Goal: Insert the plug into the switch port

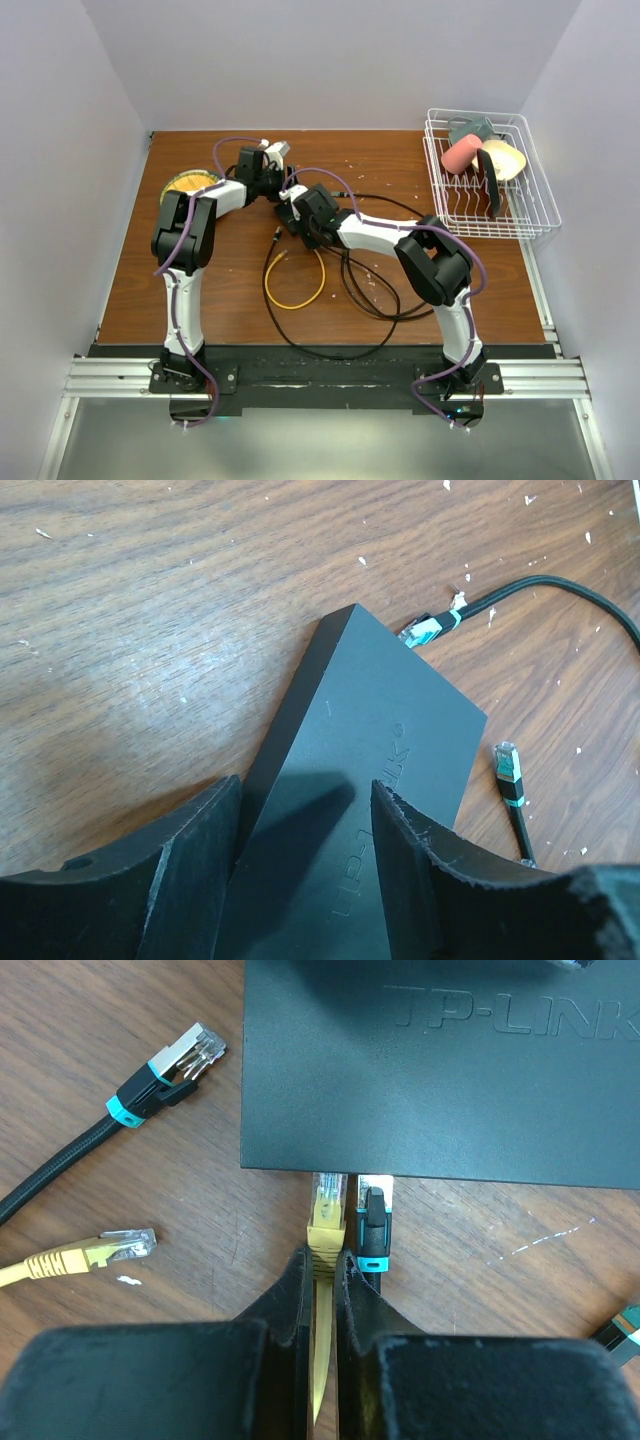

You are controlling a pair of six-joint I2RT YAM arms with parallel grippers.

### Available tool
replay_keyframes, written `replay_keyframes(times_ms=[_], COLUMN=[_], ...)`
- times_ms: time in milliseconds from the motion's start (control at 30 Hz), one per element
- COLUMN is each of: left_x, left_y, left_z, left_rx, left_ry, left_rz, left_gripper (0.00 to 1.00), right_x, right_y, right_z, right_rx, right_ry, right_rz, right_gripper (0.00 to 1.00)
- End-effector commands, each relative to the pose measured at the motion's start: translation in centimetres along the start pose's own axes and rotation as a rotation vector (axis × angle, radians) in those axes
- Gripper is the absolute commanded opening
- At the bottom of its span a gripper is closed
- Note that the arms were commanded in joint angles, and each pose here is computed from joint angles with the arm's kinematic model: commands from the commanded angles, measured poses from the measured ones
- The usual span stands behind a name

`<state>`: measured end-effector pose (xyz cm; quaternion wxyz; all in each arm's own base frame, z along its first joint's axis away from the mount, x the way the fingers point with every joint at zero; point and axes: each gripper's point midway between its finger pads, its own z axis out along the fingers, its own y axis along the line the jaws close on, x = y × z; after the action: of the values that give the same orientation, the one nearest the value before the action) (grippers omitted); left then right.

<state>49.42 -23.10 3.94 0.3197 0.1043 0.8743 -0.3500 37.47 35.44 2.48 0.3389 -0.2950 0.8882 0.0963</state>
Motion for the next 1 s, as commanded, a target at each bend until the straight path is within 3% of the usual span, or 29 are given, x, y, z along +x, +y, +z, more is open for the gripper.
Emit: replay_keyframes(times_ms=[0,433,967], left_x=[4.9,6.7,8.1], left_y=[-3.4,-3.4,-3.1], left_z=[-0.6,-1.0,-0.9], left_rx=[0.063,0.085,0.106], left_ry=[0.173,0.228,0.253], left_rz=[-0.071,-0.053,-0.041], left_gripper=[0.6,0.56,0.47], right_x=[-1.3,-2.8,-7.4], right_y=[0.1,-0.8,-2.1], right_z=[1.4,1.5,-2.7], right_rx=[-0.004,-0.045,-0.098], right_ry=[-0.04,0.008,-0.164], right_rz=[-0.021,0.041,0.089], right_gripper=[0.0,0.0,0.0])
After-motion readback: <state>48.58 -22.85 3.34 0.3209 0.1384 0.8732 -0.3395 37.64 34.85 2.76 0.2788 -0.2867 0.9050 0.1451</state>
